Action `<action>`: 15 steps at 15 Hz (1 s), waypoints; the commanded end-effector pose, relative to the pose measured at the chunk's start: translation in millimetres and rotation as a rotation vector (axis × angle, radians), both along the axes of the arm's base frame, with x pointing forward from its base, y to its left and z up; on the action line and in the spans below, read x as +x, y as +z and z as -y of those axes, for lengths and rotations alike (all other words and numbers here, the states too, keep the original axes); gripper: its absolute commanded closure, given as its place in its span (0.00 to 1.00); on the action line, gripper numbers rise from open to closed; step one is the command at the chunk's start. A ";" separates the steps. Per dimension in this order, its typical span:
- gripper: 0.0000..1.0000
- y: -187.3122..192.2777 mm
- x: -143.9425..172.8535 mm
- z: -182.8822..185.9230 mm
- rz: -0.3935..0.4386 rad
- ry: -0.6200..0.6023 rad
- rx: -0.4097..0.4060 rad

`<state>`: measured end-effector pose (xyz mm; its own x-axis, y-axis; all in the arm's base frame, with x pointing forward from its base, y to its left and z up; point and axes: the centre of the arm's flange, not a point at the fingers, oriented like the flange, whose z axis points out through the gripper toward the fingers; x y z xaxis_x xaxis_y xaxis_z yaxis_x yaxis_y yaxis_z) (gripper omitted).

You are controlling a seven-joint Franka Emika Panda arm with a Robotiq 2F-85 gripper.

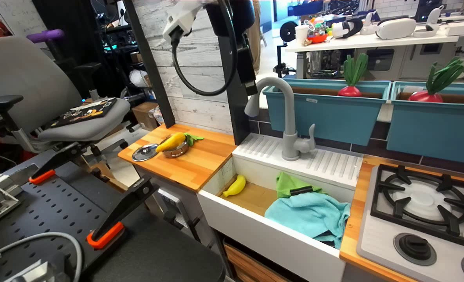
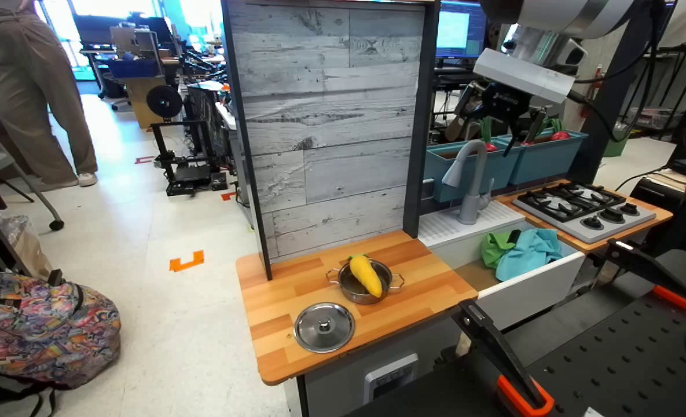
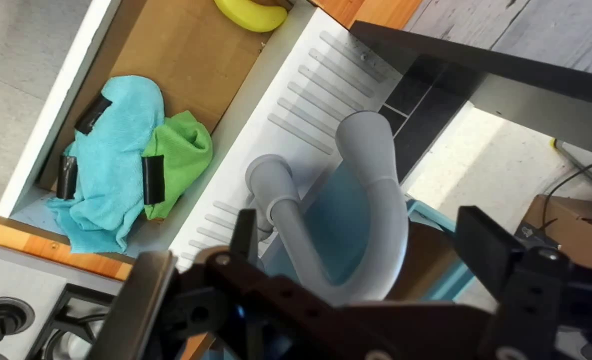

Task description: Turn the tap nozzle to the right

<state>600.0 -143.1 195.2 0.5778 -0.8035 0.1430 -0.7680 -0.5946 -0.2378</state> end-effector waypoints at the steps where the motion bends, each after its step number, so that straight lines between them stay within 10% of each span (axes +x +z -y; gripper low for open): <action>1: 0.00 -17.5 16.8 5.0 0.005 -0.023 -0.011; 11: 0.00 -29.2 35.1 3.6 0.019 -0.026 -0.010; 12: 0.25 -30.3 36.3 3.0 0.018 -0.022 -0.012; 15: 0.46 -32.0 37.1 2.0 0.014 -0.010 -0.014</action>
<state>627.7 -145.8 166.5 0.5686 -0.8092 0.1476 -0.7743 -0.5872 -0.2359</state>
